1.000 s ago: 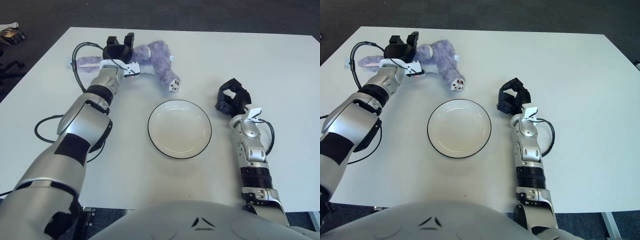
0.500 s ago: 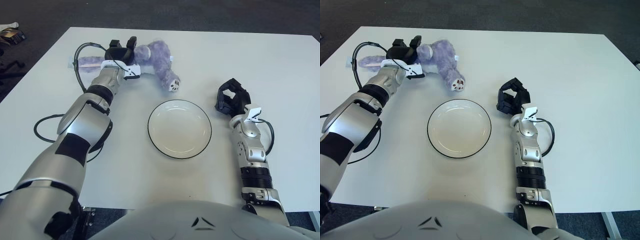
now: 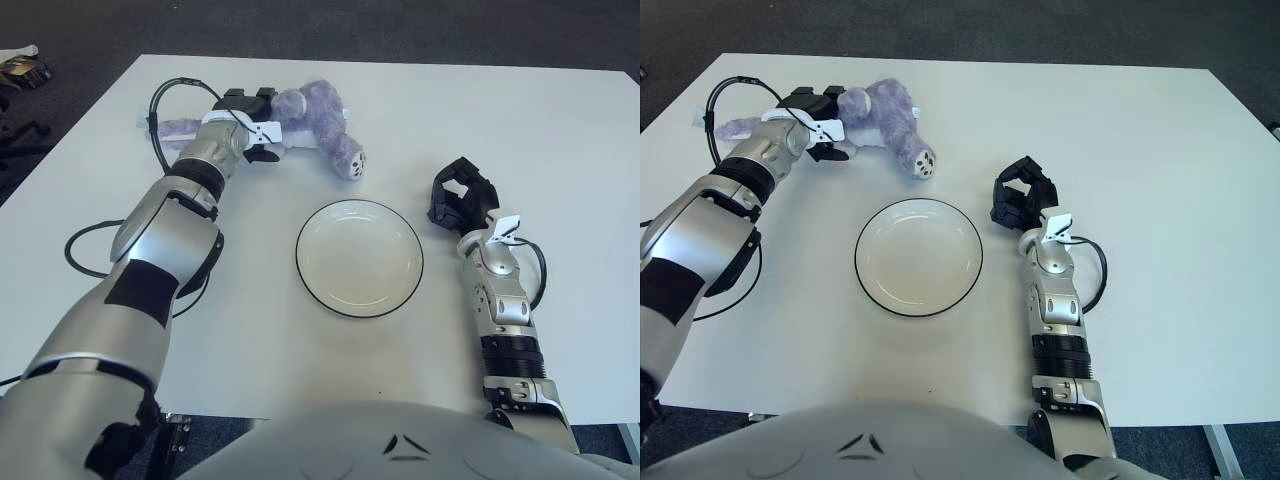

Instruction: Put the doll into the plate.

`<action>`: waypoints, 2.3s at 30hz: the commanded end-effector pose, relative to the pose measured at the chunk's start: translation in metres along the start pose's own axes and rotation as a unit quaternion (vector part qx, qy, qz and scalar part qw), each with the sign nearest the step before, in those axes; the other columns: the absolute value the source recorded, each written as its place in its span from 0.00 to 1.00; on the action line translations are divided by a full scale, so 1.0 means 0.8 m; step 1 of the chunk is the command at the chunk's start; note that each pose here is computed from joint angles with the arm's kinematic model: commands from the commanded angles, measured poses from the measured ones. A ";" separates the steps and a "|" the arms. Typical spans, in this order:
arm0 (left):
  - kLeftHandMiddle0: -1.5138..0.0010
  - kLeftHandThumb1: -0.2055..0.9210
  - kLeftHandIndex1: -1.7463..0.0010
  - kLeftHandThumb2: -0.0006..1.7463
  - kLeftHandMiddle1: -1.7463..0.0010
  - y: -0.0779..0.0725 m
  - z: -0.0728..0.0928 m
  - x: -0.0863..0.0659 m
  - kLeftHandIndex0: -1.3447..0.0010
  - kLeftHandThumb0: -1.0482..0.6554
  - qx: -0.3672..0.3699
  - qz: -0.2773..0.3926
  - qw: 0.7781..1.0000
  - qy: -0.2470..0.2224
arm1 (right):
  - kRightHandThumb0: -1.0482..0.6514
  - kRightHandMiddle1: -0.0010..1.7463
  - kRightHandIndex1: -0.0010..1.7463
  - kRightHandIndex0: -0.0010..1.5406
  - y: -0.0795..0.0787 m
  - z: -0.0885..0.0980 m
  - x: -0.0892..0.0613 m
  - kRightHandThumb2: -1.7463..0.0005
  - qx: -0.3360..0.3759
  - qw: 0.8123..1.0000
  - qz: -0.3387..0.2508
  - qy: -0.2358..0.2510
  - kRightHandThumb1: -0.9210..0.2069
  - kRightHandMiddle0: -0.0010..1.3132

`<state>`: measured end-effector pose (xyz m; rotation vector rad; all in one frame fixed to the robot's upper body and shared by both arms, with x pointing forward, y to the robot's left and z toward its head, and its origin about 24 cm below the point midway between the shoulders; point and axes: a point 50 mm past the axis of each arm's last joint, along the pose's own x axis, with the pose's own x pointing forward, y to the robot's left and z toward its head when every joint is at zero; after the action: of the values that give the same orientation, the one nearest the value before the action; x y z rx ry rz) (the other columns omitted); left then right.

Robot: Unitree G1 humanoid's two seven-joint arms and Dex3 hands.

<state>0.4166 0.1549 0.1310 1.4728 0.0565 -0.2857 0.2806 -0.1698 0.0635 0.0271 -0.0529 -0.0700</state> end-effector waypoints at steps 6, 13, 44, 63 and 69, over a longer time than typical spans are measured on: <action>0.75 0.36 0.69 0.59 0.12 -0.017 -0.006 -0.002 1.00 0.39 -0.017 -0.058 0.998 0.003 | 0.36 1.00 1.00 0.77 -0.005 -0.027 -0.014 0.35 0.007 0.998 0.000 0.059 0.41 0.38; 0.71 0.33 0.61 0.62 0.15 -0.018 -0.007 -0.002 1.00 0.42 -0.019 -0.056 0.998 0.011 | 0.36 1.00 1.00 0.77 -0.006 -0.026 -0.015 0.35 0.003 0.998 0.005 0.059 0.41 0.38; 0.53 0.54 0.02 0.58 0.17 -0.027 -0.008 -0.005 0.99 0.88 0.044 0.052 0.998 0.015 | 0.36 1.00 1.00 0.78 -0.006 -0.025 -0.015 0.36 0.013 0.998 0.018 0.060 0.40 0.38; 0.60 0.60 0.03 0.55 0.18 -0.035 -0.010 -0.005 0.69 0.73 0.052 0.071 0.995 0.045 | 0.36 1.00 1.00 0.77 -0.008 -0.027 -0.015 0.35 0.012 0.998 0.024 0.060 0.40 0.38; 0.41 0.21 0.00 0.85 0.24 -0.040 -0.013 -0.006 0.46 0.63 0.014 0.066 0.996 0.053 | 0.36 1.00 1.00 0.78 -0.007 -0.027 -0.016 0.35 0.010 0.998 0.024 0.061 0.41 0.38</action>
<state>0.4130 0.1566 0.1218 1.5438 -0.0510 -0.0713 0.2782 -0.1703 0.0643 0.0449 -0.0482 -0.0060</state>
